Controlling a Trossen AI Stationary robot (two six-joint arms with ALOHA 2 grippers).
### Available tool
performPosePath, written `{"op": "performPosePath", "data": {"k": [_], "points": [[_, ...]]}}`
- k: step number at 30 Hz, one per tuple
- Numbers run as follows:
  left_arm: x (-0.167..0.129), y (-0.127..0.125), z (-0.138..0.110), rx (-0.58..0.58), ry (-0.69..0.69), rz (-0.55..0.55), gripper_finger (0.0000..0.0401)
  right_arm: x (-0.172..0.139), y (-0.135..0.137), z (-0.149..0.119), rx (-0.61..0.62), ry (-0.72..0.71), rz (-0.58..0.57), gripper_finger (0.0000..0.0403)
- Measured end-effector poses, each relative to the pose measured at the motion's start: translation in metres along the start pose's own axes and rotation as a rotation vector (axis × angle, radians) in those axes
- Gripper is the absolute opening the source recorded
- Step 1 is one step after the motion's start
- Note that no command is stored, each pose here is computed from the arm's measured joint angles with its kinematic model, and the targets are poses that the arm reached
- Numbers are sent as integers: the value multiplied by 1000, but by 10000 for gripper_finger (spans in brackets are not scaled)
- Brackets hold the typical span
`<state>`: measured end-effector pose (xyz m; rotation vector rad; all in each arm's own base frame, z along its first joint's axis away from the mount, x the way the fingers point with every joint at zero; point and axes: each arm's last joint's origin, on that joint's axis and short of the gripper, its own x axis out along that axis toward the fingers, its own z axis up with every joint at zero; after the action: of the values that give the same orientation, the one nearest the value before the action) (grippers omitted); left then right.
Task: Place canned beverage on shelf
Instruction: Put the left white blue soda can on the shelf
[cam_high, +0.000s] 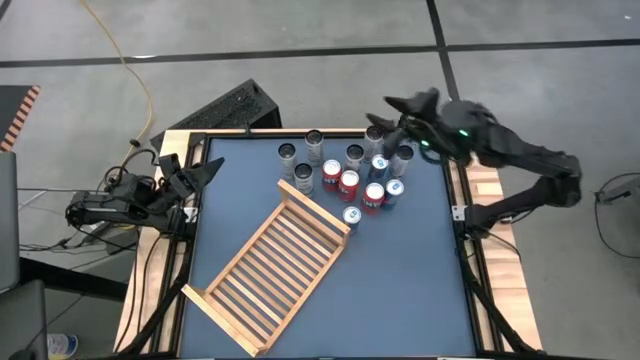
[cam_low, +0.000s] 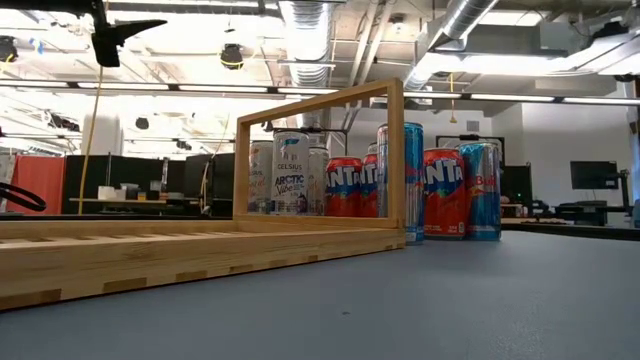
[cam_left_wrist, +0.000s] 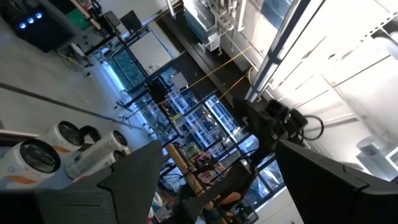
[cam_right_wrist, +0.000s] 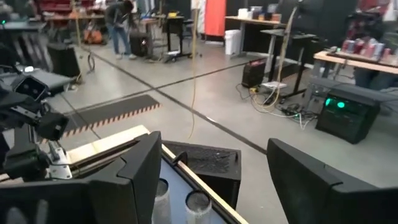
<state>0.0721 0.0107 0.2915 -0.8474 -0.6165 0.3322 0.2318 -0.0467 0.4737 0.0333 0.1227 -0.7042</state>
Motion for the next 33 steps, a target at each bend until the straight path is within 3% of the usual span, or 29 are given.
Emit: {"op": "performPosePath", "data": {"k": [5,10,16,27,33], "points": [[0,0,0,0,-1,2,302,54,13,0,-28,63,42,265],[0,0,0,4,2,5,302,102,30,-16,-124,136,68,265],[0,1,-1,9,1,12,302,149,51,-35,-156,196,78,265],[0,2,-1,31,4,23,302,201,75,-72,-168,330,188,266],[0,3,-3,43,18,35,302,210,80,-101,-236,536,236,266]]}}
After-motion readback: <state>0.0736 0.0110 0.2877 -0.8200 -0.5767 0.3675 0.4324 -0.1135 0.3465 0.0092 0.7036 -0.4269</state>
